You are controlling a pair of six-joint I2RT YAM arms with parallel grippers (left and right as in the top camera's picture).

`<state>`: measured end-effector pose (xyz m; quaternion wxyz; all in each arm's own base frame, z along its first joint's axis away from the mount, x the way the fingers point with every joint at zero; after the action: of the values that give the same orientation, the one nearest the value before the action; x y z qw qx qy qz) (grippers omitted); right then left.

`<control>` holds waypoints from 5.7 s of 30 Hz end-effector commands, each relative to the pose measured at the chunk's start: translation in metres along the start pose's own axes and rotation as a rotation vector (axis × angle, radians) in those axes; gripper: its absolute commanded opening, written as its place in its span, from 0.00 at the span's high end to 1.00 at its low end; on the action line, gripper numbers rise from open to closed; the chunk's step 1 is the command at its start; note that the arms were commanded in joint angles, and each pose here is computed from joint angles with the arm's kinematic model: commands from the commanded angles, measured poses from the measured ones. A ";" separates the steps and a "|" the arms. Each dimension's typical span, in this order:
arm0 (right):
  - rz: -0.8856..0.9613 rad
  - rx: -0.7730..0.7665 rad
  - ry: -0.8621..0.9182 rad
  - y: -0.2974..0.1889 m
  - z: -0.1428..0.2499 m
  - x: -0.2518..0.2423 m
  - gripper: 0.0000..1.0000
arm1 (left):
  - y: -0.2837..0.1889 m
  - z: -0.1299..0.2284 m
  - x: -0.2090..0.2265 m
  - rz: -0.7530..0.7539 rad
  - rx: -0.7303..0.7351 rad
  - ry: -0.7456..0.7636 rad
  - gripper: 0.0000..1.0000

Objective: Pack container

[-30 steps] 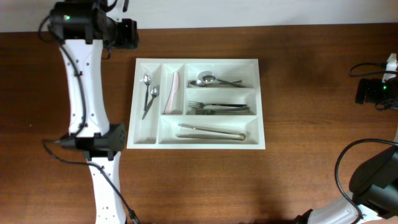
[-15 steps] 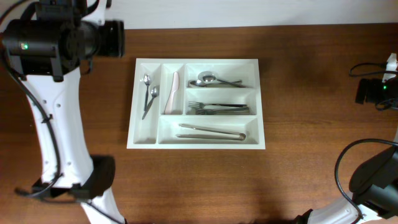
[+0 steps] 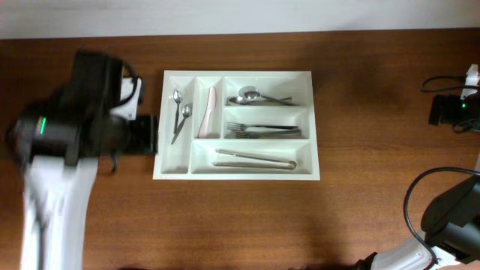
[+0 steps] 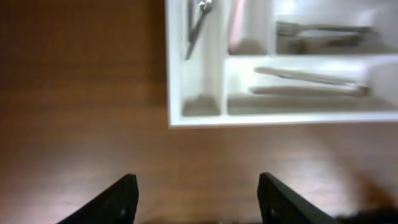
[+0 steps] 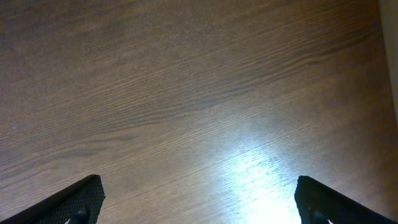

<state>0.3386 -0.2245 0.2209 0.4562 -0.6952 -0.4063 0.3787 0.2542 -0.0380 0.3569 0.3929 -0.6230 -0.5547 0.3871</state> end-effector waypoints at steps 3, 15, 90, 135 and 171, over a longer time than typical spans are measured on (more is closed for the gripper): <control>0.006 -0.001 0.004 0.000 0.000 0.000 0.01 | -0.031 0.041 -0.027 0.164 -0.260 0.029 0.26; 0.006 -0.001 0.004 0.000 0.000 0.000 0.01 | 0.037 0.091 -0.022 0.176 -0.385 -0.046 0.01; 0.005 -0.001 0.004 0.000 0.000 0.000 0.01 | 0.146 0.152 0.063 -0.169 -1.001 -0.265 0.01; 0.005 -0.001 0.004 0.000 0.000 0.000 0.01 | 0.148 0.151 0.053 -0.198 -0.979 -0.074 0.01; 0.006 -0.001 0.004 -0.001 0.000 0.000 0.01 | 0.148 0.151 0.053 -0.198 -0.979 -0.074 0.01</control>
<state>0.3388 -0.2247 0.2210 0.4555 -0.6956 -0.4065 0.3788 0.1773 0.0146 0.1610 0.0661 -0.6590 -0.7460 0.0690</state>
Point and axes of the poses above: each gripper's point midway between its finger pads, its own y axis out along the fingers, its own x axis along the line the jaws close on, z = x × y, the point moved 6 cm from there along -y, back along the fingers, and after that the axes turned 2 degrees about y, right-handed, at the moved point
